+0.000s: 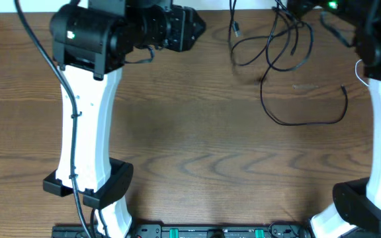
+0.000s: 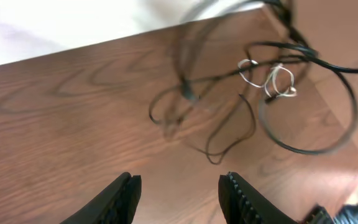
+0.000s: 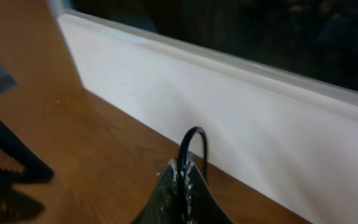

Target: Untangle cables

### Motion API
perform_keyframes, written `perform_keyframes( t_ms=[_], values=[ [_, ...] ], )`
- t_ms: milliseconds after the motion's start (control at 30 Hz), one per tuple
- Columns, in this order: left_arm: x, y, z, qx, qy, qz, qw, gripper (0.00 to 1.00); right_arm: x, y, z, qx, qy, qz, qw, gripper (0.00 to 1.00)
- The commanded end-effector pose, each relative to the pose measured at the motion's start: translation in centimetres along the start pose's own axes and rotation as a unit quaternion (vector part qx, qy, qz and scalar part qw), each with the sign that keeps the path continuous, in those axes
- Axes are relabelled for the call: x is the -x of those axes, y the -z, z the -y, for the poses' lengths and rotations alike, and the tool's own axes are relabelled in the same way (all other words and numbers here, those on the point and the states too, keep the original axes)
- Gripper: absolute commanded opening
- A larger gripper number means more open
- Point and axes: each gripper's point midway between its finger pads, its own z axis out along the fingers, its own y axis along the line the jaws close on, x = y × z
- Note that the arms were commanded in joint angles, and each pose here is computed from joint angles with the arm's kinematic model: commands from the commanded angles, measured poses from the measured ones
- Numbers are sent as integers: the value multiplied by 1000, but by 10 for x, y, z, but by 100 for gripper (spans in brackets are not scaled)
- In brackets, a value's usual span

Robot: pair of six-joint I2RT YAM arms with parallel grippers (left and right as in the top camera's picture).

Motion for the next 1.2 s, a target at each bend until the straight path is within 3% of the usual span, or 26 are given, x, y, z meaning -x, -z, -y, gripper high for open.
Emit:
perform_keyframes(
  t_ms=[0,633,900,1167],
  values=[
    [-3,-5,21,-28,-23,-5,999,45,14,0,-30,38,9,22,999,1],
    [-26,-21,85,-84,-50,-42,994,45,35,-3,-28,9,37,62,997,1],
    [-26,-35,81,-76,-17,-52,996,45,46,-1,-23,-4,45,86,995,1],
    [-34,-90,62,-62,27,-94,993,46,53,4,-9,-21,48,99,994,1]
  ],
)
